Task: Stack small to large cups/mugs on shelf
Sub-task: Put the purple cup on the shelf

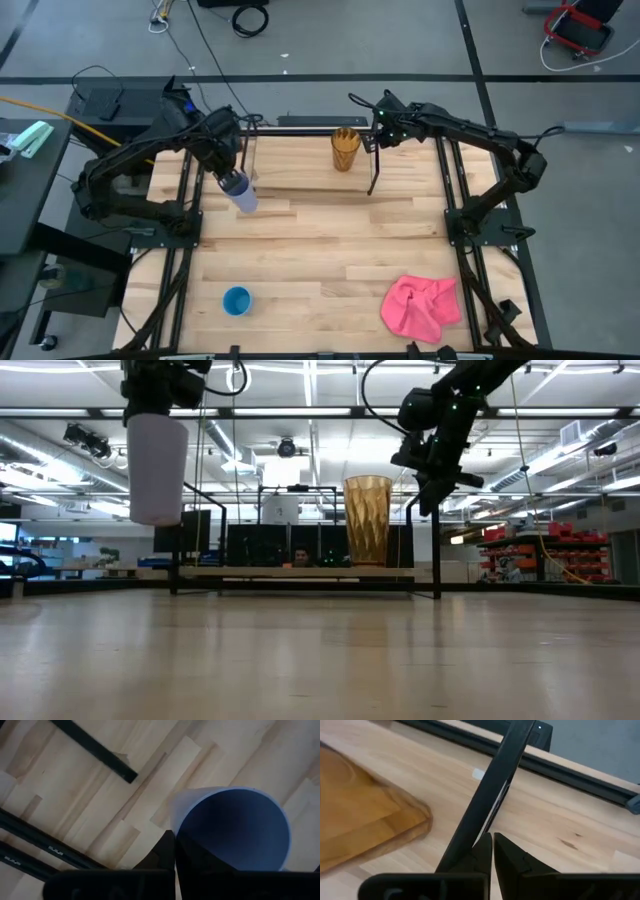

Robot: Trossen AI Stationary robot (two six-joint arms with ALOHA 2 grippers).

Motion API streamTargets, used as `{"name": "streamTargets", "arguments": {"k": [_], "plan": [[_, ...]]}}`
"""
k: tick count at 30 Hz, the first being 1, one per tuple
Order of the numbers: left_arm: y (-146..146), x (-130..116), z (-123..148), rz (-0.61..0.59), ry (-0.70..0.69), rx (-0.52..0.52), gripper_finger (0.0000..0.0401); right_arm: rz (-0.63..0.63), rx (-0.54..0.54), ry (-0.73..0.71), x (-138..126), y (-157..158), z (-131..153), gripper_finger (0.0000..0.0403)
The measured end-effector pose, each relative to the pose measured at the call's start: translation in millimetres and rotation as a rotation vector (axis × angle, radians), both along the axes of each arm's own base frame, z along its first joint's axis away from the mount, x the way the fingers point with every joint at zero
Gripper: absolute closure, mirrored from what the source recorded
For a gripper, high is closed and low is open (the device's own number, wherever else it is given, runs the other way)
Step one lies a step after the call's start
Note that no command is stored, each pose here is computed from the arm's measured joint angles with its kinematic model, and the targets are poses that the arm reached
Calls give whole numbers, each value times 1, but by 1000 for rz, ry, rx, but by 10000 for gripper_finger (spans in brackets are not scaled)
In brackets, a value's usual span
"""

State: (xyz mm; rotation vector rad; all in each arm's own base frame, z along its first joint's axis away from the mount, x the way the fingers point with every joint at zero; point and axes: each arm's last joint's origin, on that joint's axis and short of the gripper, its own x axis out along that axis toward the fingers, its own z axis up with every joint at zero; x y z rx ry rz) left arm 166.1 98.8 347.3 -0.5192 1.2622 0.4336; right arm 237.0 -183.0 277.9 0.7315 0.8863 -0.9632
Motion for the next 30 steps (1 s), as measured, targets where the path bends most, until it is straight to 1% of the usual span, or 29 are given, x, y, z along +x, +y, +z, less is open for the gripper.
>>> {"name": "streamTargets", "arguments": {"k": [9,14,18,24,26,30], "plan": [[-5,9,1,-68,-50,38,396,8,-78,-89,-3,3,36,377],[-5,15,4,-86,-99,66,396,6,-64,-61,-9,8,52,377],[-4,18,20,-88,-174,112,397,-10,-55,-28,-13,12,64,377],[-1,22,54,-63,-328,235,397,29,-66,-48,-7,25,78,377],[1,25,62,-51,-345,255,397,50,-71,-58,-3,30,81,378],[8,37,72,-25,-336,290,397,74,-69,-73,2,38,84,378]]}}
